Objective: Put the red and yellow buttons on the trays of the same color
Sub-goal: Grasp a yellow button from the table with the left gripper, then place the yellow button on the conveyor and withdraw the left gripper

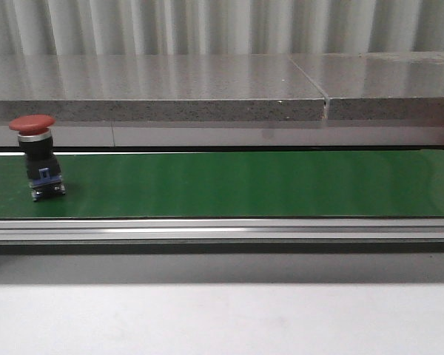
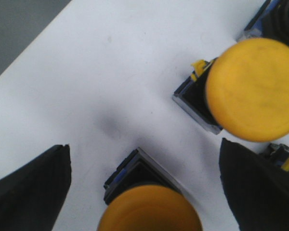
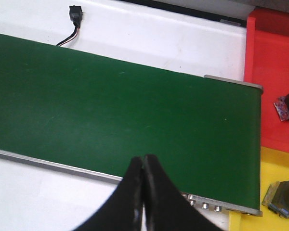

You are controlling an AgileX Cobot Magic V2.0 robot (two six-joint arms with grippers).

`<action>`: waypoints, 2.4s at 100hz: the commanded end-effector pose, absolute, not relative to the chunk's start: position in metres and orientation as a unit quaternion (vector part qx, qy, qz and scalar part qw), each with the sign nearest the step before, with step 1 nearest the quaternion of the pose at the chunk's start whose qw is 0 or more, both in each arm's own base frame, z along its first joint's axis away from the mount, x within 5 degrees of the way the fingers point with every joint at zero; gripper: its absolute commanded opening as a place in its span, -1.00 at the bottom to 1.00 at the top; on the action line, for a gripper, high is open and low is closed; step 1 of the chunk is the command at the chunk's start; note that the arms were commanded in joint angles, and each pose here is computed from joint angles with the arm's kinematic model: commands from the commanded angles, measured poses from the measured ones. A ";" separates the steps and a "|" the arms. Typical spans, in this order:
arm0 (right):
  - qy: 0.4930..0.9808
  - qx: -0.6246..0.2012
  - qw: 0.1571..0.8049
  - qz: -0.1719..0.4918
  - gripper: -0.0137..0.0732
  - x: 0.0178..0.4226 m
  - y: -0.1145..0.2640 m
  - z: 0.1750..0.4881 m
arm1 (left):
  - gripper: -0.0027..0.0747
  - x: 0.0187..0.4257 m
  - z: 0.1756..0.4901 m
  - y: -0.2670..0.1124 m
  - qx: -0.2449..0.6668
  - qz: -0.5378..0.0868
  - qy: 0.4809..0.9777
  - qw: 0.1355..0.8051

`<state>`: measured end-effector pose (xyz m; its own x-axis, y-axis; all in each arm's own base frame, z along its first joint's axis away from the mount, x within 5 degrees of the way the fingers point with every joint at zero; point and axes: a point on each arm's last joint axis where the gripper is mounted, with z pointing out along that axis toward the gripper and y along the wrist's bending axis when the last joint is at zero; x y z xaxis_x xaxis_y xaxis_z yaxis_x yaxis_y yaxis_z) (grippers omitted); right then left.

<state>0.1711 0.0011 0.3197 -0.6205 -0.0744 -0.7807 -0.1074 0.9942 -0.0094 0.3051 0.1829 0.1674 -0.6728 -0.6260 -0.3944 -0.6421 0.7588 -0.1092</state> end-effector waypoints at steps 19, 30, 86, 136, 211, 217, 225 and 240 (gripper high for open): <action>0.880 -0.049 0.472 0.012 -0.82 0.173 0.000 0.333 | 0.02 0.311 0.191 0.185 -0.352 0.024 0.899 0.259; 0.880 -0.049 0.472 0.012 -0.82 0.173 0.000 0.333 | -0.53 0.310 0.192 0.184 -0.352 0.021 0.901 0.252; 0.880 -0.049 0.472 0.012 -0.82 0.173 0.000 0.333 | -0.98 0.278 0.297 0.145 -0.304 0.032 0.881 0.361; 0.880 -0.049 0.472 0.012 -0.82 0.173 0.000 0.333 | -0.98 0.294 0.314 0.046 -0.120 -0.014 0.922 0.367; 0.880 -0.049 0.472 0.012 -0.82 0.173 0.000 0.333 | -0.65 0.324 0.263 0.036 -0.104 -0.027 0.950 0.294; 0.880 -0.049 0.472 0.012 -0.82 0.173 0.000 0.333 | -0.36 0.324 0.263 0.035 -0.098 -0.025 0.950 0.294; 0.880 -0.049 0.472 0.012 -0.82 0.173 0.000 0.333 | 0.13 0.324 0.263 0.035 -0.097 -0.027 0.951 0.293; 0.880 -0.049 0.472 0.012 -0.82 0.173 0.000 0.333 | 0.63 0.323 0.264 0.034 -0.090 -0.028 0.954 0.284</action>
